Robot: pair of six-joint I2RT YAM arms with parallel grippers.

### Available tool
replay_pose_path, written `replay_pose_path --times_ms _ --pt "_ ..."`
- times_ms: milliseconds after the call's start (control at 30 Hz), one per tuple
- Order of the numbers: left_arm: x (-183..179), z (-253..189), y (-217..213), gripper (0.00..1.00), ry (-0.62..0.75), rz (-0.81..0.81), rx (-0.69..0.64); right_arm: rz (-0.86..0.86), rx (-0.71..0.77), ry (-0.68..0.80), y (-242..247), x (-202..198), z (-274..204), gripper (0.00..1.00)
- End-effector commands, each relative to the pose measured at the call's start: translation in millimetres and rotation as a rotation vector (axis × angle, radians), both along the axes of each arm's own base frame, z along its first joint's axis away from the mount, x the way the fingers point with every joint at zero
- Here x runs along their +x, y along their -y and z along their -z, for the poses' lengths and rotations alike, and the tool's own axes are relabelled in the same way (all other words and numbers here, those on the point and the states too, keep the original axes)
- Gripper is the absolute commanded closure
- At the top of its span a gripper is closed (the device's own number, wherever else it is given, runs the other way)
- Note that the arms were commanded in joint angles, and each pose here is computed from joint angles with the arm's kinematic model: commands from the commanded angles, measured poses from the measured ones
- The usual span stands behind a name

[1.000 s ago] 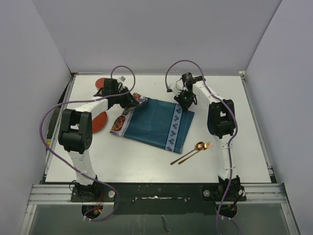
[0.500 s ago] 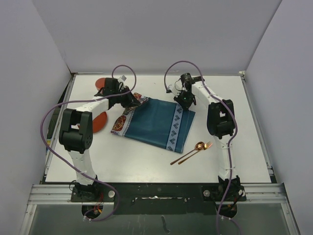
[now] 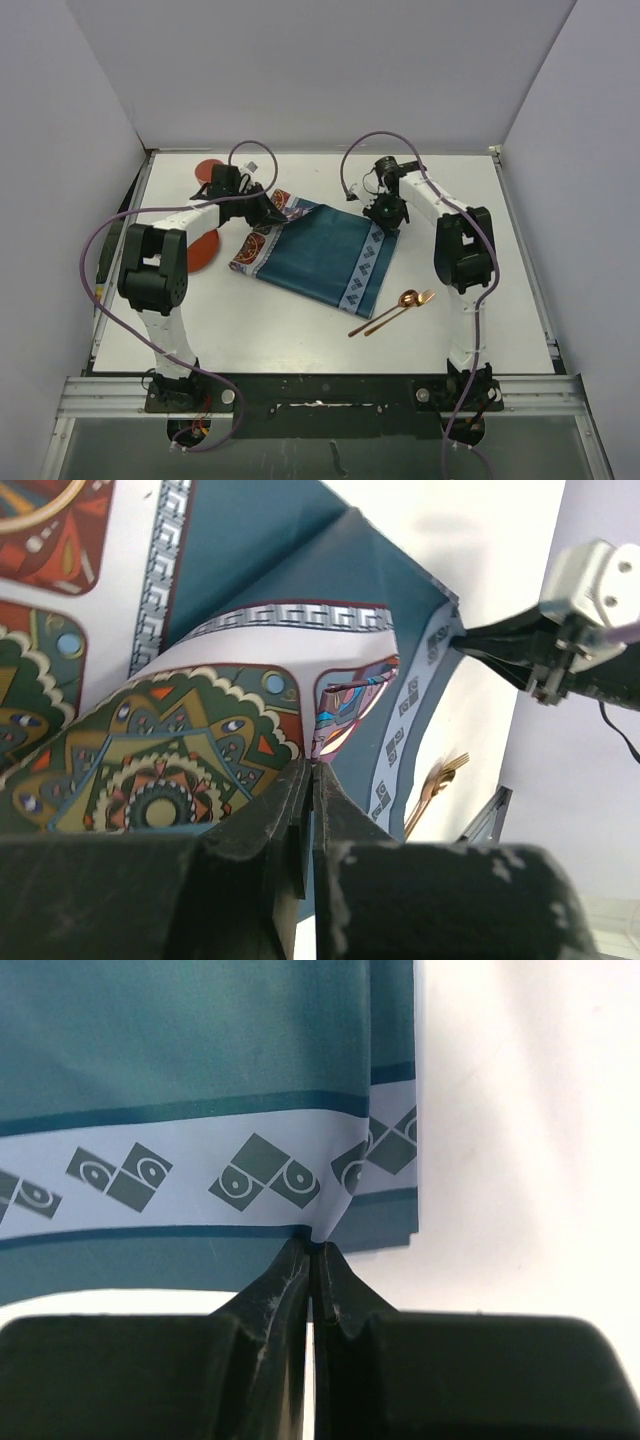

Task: Set the dinner table for one person
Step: Fold the napkin at the center of the board.

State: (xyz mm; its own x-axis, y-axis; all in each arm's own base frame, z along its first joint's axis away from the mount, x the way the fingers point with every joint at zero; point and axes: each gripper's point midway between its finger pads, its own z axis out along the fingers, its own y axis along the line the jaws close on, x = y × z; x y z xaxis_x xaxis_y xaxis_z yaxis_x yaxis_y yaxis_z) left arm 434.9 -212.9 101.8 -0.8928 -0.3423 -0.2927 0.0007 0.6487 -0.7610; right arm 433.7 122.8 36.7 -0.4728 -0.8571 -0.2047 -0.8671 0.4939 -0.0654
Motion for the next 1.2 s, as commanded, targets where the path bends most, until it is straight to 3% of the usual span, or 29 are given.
replay_pose_path --times_ms 0,133,400,867,1167 --pt "7.2 -14.3 -15.2 0.97 0.019 -0.077 -0.051 0.005 -0.014 0.061 12.0 -16.8 -45.7 1.0" --pt "33.0 1.1 -10.8 0.97 0.012 -0.098 -0.09 0.011 -0.014 0.063 12.8 -21.8 -49.8 1.0" --pt "72.9 -9.3 -4.7 0.97 0.079 -0.081 -0.094 0.046 -0.007 0.058 8.1 -9.9 -37.7 1.0" --pt "66.9 0.8 -4.4 0.98 0.072 -0.066 -0.092 0.068 0.001 0.045 4.4 -2.3 -18.1 1.0" --pt "67.9 6.1 -1.3 0.98 0.06 -0.058 -0.114 0.089 -0.033 0.151 8.4 24.5 -20.4 0.95"
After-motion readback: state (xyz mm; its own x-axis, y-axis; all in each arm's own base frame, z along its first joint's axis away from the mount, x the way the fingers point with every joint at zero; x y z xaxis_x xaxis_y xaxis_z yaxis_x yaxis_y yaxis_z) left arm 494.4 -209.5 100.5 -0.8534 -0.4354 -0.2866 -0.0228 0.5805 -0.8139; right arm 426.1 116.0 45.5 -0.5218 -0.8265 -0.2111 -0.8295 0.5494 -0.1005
